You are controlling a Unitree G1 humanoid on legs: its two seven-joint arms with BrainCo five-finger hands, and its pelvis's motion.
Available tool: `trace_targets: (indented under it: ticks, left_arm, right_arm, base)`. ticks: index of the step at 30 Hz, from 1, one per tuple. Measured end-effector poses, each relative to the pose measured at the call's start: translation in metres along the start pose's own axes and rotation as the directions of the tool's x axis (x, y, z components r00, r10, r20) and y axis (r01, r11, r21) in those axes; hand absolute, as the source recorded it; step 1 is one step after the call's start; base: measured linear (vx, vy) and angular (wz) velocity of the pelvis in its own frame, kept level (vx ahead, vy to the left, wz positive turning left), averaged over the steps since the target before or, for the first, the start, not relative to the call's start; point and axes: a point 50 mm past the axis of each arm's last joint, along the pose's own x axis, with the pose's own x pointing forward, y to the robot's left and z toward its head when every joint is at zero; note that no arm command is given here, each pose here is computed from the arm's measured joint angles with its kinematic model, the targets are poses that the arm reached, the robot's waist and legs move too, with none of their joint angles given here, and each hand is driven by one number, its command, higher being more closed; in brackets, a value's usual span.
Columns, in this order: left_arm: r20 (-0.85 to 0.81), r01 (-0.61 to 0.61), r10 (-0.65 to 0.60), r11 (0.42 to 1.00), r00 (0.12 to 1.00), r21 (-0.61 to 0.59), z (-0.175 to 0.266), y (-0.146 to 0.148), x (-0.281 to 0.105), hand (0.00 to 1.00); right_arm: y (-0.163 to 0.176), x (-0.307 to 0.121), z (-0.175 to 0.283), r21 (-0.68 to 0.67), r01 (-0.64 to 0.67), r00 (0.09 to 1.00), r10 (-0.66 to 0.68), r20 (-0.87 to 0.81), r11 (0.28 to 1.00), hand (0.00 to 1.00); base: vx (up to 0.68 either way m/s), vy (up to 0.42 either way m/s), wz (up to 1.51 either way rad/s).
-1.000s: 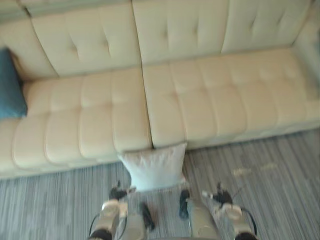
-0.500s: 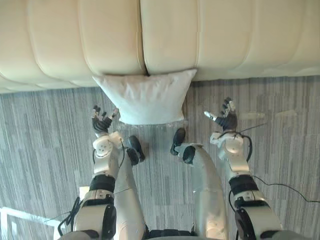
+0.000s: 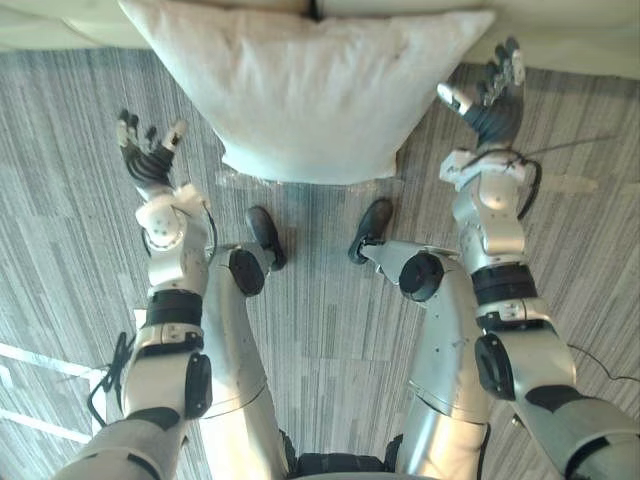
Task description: Pick up cushions and gather them together orderly.
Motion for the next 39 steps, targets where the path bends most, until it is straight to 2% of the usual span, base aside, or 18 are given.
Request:
trace_targets:
  ticks: [5, 6, 14, 22, 25, 33, 39]
  left_arm:
    - [0.088, 0.137, -0.133, 0.99, 0.987, -0.033, 0.029, -0.051, 0.009, 0.0]
    - [0.099, 0.16, -0.155, 0.986, 0.983, -0.05, 0.033, -0.062, 0.008, 1.0]
    - [0.101, 0.188, -0.174, 0.972, 0.98, -0.139, 0.036, -0.097, -0.009, 1.0]
    - [0.025, 0.159, -0.157, 0.961, 0.987, -0.227, 0.017, -0.093, -0.028, 1.0]
    - [-0.08, 0.142, -0.163, 0.966, 0.983, -0.218, -0.023, -0.077, -0.064, 1.0]
    - [-0.153, 0.185, -0.234, 0.943, 0.96, -0.278, -0.048, -0.065, -0.128, 1.0]
    - [-0.34, 0.125, -0.204, 0.962, 0.918, -0.241, -0.081, -0.025, -0.187, 1.0]
  right_arm:
    - [0.026, 0.012, 0.025, 0.12, -0.019, 0.997, 0.01, 0.073, 0.993, 0.0]
    - [0.027, 0.011, 0.025, 0.143, -0.009, 0.997, -0.002, 0.078, 0.99, 1.0]
    - [0.03, 0.01, 0.025, 0.308, 0.05, 0.997, -0.064, 0.035, 0.95, 1.0]
    - [0.029, -0.012, 0.003, 0.366, 0.074, 0.997, -0.066, -0.035, 0.928, 1.0]
    - [0.013, -0.057, -0.029, 0.368, 0.132, 0.989, -0.098, -0.108, 0.92, 1.0]
    - [-0.025, -0.132, -0.05, 0.329, 0.187, 0.978, -0.142, -0.155, 0.926, 1.0]
    - [-0.038, -0.198, -0.064, 0.163, 0.162, 0.954, -0.112, -0.278, 0.973, 1.0]
  base:
    - [-0.01, 0.01, 0.09]
    - [0.0, 0.015, 0.1]
    - [-0.03, 0.001, 0.13]
    - [-0.04, -0.018, -0.09]
    - [-0.08, -0.006, -0.3]
    - [-0.01, -0.014, -0.05]
    - [0.15, -0.005, -0.05]
